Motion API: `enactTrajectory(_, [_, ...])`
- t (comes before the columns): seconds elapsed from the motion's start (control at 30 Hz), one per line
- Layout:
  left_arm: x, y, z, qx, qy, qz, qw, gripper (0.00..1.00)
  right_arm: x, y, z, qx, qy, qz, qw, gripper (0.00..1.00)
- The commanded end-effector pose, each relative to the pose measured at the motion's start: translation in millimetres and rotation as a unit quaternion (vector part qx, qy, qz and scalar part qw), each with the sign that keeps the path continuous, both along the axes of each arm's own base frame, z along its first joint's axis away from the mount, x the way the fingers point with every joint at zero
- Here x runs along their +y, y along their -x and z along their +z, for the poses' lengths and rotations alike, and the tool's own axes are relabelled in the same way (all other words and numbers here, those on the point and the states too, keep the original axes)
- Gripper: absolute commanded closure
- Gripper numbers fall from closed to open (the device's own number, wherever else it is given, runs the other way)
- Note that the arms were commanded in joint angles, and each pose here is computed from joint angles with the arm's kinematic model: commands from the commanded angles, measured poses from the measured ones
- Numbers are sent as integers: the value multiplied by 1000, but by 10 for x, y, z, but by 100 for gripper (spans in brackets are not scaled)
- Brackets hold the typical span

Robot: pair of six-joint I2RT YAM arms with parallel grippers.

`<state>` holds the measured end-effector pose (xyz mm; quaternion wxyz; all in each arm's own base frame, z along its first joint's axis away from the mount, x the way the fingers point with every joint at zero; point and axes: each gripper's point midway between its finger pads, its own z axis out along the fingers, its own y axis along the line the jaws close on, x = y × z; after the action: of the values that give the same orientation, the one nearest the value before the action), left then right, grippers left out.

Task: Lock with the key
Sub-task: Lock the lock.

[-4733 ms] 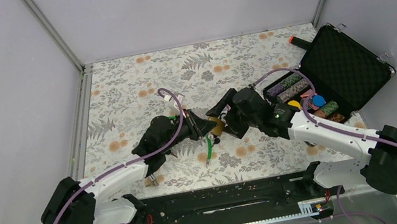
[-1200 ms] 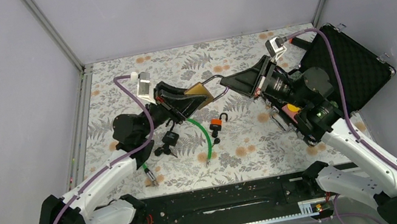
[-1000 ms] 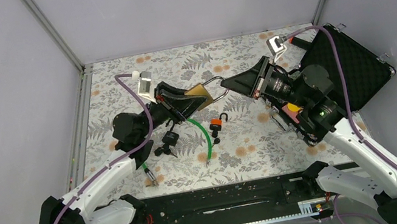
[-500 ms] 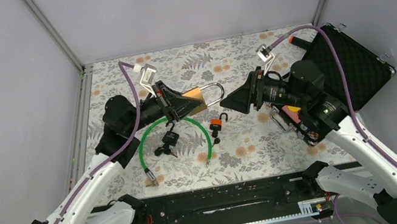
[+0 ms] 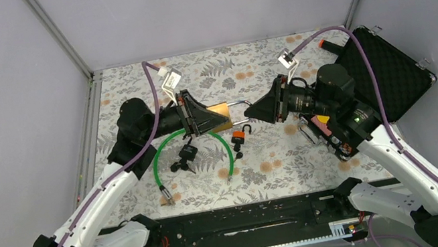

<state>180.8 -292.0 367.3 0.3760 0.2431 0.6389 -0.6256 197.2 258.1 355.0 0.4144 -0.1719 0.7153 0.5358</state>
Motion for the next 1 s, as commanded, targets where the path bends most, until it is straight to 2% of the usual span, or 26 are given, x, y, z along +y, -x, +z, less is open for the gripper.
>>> enactTrajectory(0.0, [55,218,688,-79,77,-43,993,100,59,93,224,-26,-19,43,999,77])
enactTrajectory(0.13, [42,293,791,-63,104,-74,990,100,84,103,216,-26,-27,51,998,99])
enactTrajectory(0.17, [43,325,827,-59,113,-86,988,100,86,91,259,-35,-34,49,998,100])
enactTrajectory(0.43, [-28,209,693,-28,97,-78,992,100,156,185,595,-13,-124,79,989,100])
enactTrajectory(0.7, [-113,89,559,-31,71,-54,996,100,205,139,655,37,-154,79,984,100])
enactTrajectory(0.97, [-252,163,640,-1,98,-86,991,100,248,-8,366,6,-93,19,996,100])
